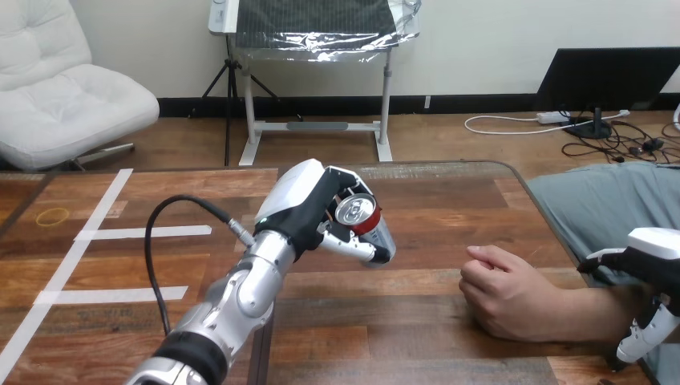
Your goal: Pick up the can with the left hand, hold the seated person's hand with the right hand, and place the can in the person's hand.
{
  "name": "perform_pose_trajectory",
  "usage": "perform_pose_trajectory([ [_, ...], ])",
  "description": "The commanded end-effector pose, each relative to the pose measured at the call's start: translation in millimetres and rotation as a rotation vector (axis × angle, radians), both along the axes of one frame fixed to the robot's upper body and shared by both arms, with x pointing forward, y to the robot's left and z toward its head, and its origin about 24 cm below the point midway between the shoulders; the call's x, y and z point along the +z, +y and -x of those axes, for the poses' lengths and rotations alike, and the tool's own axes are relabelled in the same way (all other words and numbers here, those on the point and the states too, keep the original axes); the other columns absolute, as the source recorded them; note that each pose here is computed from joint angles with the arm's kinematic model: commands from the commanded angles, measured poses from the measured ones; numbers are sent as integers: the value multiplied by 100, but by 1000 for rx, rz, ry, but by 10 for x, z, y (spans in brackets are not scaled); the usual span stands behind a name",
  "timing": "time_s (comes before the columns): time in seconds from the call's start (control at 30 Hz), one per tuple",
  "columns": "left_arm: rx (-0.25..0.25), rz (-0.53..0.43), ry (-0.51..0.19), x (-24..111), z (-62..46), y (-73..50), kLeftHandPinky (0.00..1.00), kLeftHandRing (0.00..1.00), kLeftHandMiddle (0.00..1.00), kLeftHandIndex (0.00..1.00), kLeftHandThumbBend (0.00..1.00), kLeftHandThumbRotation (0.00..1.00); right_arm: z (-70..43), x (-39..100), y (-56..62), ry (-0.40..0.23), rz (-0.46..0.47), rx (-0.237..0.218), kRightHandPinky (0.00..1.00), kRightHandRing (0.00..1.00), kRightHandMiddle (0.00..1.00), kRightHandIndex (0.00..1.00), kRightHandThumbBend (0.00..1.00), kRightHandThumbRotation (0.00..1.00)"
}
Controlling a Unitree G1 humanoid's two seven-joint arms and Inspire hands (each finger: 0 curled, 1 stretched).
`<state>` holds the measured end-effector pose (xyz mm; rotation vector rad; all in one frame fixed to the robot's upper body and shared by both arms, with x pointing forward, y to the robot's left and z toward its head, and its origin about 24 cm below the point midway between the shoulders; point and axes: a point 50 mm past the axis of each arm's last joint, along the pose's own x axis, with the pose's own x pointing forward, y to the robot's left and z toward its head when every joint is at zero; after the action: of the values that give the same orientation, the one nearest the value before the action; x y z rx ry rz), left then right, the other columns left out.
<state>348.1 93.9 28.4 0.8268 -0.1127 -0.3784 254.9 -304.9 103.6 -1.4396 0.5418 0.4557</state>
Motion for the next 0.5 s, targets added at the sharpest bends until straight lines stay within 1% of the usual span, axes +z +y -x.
perform_pose_trajectory([
  [0.0, -88, 39, -236, 781, -320, -345, 34, 37, 44, 49, 62, 0, -193, 176, 110, -82, 18, 53, 95, 96, 95, 90, 81, 9],
  [0.2, -85, 49, -232, 818, -340, -388, 35, 38, 44, 49, 62, 0, -202, 164, 132, -80, 18, 63, 95, 96, 94, 89, 80, 10],
  [0.47, -95, 48, -234, 872, -358, -452, 37, 40, 46, 50, 62, 0, -213, 155, 151, -72, 18, 69, 95, 96, 95, 89, 80, 10],
])
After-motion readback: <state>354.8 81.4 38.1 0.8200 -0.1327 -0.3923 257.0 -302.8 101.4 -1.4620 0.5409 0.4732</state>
